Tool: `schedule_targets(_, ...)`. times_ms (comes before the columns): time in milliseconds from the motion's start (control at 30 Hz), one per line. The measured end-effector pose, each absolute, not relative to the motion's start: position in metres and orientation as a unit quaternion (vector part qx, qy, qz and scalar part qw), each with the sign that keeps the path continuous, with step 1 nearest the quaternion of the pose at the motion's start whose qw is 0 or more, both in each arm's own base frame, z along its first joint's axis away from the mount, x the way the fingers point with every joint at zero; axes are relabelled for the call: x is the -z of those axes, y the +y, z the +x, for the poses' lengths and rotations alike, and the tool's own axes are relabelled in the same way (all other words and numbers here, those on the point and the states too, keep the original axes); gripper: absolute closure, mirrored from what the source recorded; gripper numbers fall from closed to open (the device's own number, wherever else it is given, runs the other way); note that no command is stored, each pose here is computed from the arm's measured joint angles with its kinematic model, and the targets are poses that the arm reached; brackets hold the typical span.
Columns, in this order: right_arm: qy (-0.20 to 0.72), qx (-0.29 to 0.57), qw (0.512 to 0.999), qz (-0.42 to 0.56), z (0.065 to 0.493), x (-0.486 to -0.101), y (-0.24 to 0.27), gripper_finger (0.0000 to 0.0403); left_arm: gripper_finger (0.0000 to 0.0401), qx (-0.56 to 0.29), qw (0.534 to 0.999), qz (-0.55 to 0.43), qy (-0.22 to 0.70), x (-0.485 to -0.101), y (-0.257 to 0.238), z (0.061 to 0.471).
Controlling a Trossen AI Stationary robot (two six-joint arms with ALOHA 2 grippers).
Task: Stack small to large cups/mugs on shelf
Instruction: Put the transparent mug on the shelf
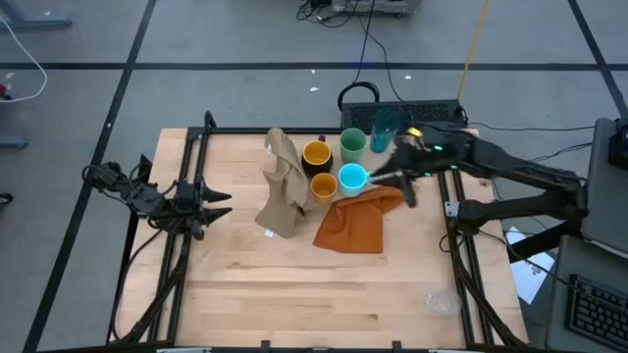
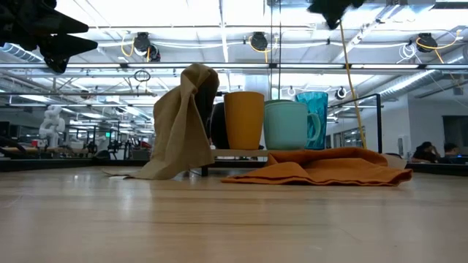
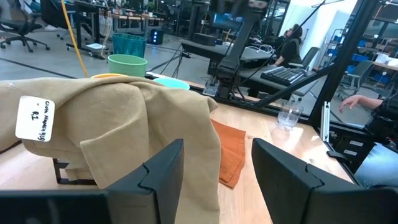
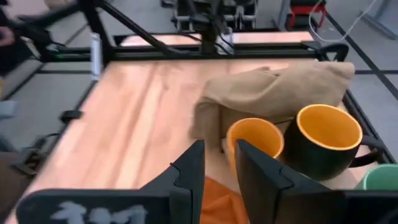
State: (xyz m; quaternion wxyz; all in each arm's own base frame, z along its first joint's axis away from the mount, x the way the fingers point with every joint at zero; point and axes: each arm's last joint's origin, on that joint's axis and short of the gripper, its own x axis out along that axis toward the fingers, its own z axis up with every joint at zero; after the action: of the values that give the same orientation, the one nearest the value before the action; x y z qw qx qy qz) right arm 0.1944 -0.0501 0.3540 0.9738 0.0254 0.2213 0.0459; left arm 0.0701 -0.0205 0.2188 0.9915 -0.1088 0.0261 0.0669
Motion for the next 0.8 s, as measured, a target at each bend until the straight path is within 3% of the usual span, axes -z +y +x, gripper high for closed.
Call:
schedule_targets(233,0.210,-0.085,0.972,0.057,0.149,-0.369,-0.019,0.0322,0.0210,-0.068,0.991,-0.111,0.024,-0.219,-0.020,0.070)
schedule_targets(533,0.331,-0.140,0.925,0.121,0.110,-0.354,0.007,0.0322,0.0210,-0.066,0.990,-0.123,0.010,-0.222,-0.021,0.070)
schedule_targets(800,0.195,-0.197,0.952,0.128,0.055,-0.356,0.015,0.0327,0.0210,-0.067,0.989,-0.135,0.009,-0.222,-0.021,0.070)
